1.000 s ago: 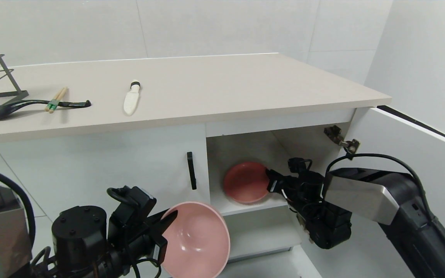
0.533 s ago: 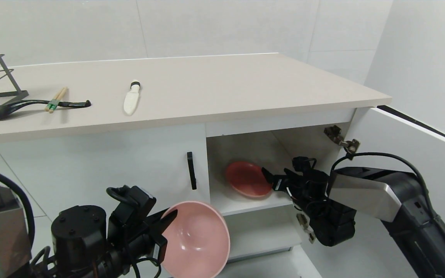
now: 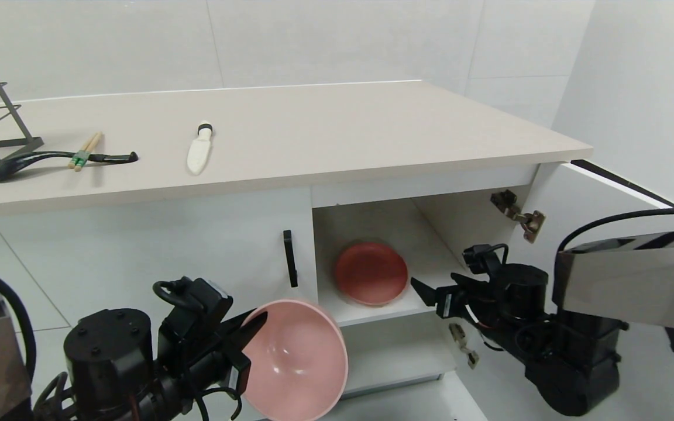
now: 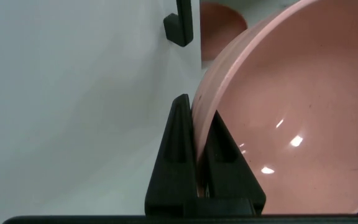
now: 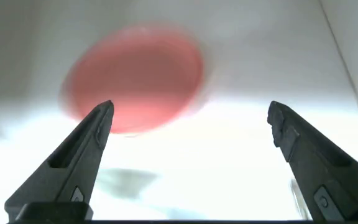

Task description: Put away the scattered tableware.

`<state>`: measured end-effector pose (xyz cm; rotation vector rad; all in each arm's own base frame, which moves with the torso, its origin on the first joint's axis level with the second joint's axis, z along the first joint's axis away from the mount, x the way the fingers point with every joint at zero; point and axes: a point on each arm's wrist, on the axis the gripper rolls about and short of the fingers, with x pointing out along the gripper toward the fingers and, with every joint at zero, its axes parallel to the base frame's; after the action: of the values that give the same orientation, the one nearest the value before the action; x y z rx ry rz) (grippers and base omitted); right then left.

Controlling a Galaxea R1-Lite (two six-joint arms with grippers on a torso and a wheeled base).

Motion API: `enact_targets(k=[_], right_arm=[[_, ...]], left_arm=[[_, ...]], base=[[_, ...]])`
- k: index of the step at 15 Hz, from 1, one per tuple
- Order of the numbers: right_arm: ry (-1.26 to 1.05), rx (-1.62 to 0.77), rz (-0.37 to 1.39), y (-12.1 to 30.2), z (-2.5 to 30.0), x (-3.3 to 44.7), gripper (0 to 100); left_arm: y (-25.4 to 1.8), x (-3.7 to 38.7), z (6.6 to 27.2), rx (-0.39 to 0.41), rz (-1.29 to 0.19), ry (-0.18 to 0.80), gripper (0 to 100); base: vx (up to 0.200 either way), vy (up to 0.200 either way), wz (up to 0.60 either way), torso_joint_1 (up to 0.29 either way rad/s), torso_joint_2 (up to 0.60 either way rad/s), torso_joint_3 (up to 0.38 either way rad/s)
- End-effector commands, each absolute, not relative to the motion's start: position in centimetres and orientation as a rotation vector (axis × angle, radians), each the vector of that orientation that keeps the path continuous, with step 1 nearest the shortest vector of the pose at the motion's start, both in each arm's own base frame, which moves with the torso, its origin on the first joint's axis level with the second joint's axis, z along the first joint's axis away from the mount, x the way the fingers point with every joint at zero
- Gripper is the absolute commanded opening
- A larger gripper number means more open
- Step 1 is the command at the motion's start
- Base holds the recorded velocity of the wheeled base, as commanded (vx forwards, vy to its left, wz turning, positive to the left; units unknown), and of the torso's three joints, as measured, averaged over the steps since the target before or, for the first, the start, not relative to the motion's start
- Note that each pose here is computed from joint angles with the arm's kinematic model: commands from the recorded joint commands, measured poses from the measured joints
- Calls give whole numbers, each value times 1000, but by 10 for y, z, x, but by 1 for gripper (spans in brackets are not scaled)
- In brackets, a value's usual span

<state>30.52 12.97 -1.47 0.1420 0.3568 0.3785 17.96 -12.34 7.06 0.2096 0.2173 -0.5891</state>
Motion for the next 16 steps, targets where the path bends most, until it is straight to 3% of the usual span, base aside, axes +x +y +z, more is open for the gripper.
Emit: enact_targets(k=[1,5,8,9,12,16], right_arm=[[319,125,473,127,45,238,100],[256,129,622,133,81,181,100],[204,129,634,136,90,183,100],[193,129,635,135,93,182,100],[151,102,641,130,101,176,100],[136,64,632,116,105,161,100]], left_arm=[[-123,178,74,209,-590,200,0],[-127,171,81,203,-622,164,0],[-139,160,88,208,-699,120,0],[-143,161,89,225,-712,108,0],[-172,171,90,384,-773,-9,0],[-205,173,78,416,-733,-4,0]], base=[[0,0,0,0,0,0],[0,0,0,0,0,0],[0,0,0,0,0,0],[0,0,0,0,0,0],[0,0,0,0,0,0],[0,0,0,0,0,0]])
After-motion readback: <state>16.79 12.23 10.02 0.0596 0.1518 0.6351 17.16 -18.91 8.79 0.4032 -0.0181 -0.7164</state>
